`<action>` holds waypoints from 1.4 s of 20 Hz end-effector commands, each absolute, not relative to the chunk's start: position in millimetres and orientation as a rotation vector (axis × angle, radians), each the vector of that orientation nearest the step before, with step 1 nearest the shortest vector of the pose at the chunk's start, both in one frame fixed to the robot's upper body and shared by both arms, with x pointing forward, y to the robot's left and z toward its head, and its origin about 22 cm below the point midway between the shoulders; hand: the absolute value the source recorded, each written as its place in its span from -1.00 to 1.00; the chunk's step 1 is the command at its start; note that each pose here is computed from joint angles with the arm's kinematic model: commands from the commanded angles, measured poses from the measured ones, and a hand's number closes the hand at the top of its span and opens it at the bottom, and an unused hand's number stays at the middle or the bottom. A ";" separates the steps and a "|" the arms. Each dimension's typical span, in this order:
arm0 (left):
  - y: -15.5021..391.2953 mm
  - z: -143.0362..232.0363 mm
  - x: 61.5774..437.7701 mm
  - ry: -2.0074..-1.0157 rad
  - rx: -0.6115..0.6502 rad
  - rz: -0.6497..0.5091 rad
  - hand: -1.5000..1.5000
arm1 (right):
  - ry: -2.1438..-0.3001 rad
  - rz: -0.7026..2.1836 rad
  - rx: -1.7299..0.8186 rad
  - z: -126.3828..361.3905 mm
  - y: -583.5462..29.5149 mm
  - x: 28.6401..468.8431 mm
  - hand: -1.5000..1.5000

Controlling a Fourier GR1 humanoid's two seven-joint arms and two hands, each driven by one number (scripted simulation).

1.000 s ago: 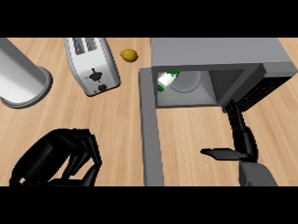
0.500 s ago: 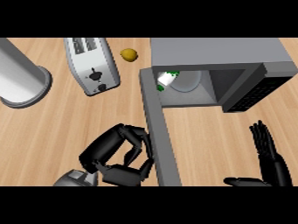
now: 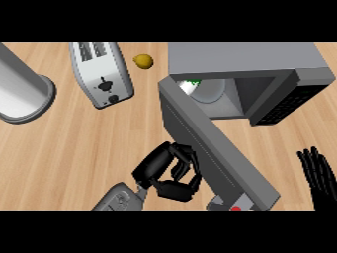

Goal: Pick up the milk, place it into the microwave and close the microwave

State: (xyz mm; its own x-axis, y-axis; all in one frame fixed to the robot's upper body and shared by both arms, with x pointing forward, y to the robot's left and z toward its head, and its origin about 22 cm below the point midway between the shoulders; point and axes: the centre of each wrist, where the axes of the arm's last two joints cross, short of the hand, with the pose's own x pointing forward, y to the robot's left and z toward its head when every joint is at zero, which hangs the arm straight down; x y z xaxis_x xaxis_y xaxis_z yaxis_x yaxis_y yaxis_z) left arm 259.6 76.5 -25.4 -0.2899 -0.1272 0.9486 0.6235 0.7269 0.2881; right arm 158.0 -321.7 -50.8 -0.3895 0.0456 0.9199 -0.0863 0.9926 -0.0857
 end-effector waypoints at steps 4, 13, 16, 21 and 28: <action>46.9 -56.7 254.1 -1.760 -0.354 -0.737 1.00 | -2.022 0.151 0.130 -3.9 -315.4 143.5 -1.00; 24.2 -44.7 260.9 -1.741 -0.410 -0.664 1.00 | -2.060 0.222 0.244 28.7 -314.0 152.0 -1.00; 18.8 -32.3 270.4 -1.762 -0.392 -0.606 1.00 | -2.039 0.259 0.283 42.4 -316.3 150.1 -1.00; 10.8 -15.1 278.0 -1.822 -0.368 -0.480 1.00 | -2.055 0.323 0.283 60.1 -321.5 159.4 -1.00; 9.5 0.9 297.9 -1.842 -0.197 -0.284 1.00 | -2.093 0.406 0.264 85.6 -328.5 163.0 -1.00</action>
State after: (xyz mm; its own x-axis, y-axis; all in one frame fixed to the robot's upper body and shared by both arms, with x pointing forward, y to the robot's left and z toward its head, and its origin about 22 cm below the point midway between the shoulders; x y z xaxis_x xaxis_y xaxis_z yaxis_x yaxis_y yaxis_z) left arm 285.2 12.8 -13.4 -0.2764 -0.0097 0.9610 0.3716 0.9211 0.1162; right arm 161.7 -325.7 72.0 -0.5002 -0.0456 0.8647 -0.3373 0.9300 -0.1460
